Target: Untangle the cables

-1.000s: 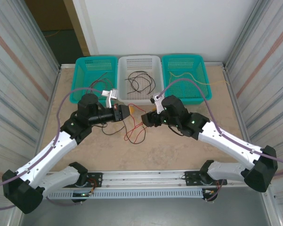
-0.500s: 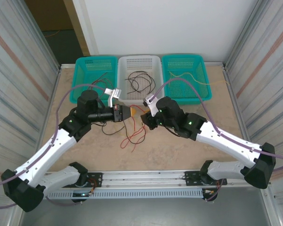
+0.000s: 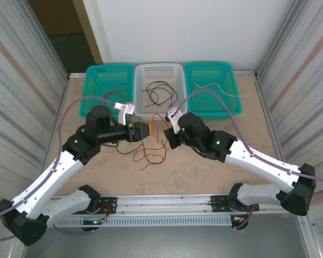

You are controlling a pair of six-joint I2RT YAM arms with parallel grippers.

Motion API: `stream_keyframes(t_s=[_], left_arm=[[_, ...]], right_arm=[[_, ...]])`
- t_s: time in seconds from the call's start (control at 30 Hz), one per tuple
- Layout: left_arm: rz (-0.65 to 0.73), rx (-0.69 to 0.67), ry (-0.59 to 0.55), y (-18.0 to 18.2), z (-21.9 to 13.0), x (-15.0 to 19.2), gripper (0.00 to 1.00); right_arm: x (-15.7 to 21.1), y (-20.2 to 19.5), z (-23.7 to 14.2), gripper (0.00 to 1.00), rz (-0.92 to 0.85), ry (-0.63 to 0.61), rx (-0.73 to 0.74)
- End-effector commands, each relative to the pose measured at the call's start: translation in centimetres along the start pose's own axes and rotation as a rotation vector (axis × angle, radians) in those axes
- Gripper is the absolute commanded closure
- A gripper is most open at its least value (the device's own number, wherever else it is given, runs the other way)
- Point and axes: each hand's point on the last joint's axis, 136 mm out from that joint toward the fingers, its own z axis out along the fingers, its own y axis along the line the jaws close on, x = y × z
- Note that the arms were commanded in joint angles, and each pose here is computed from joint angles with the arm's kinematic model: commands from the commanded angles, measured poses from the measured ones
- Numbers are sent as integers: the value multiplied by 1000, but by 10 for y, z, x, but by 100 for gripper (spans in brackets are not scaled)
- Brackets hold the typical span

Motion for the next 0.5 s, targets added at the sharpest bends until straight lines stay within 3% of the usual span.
stream_keyframes(t_s=[0.0, 0.2, 0.4, 0.47], left_arm=[[76, -18, -74, -2, -2, 1, 34], [102, 29, -39, -12, 19, 13, 36], [107, 47, -35, -15, 32, 10, 51], [115, 46, -47, -16, 31, 8, 66]], right_arm=[[1, -6, -4, 100, 43, 1, 37], [2, -3, -2, 100, 54, 7, 29], [3, 0, 0, 100, 46, 13, 29], [5, -1, 0, 100, 45, 18, 34]])
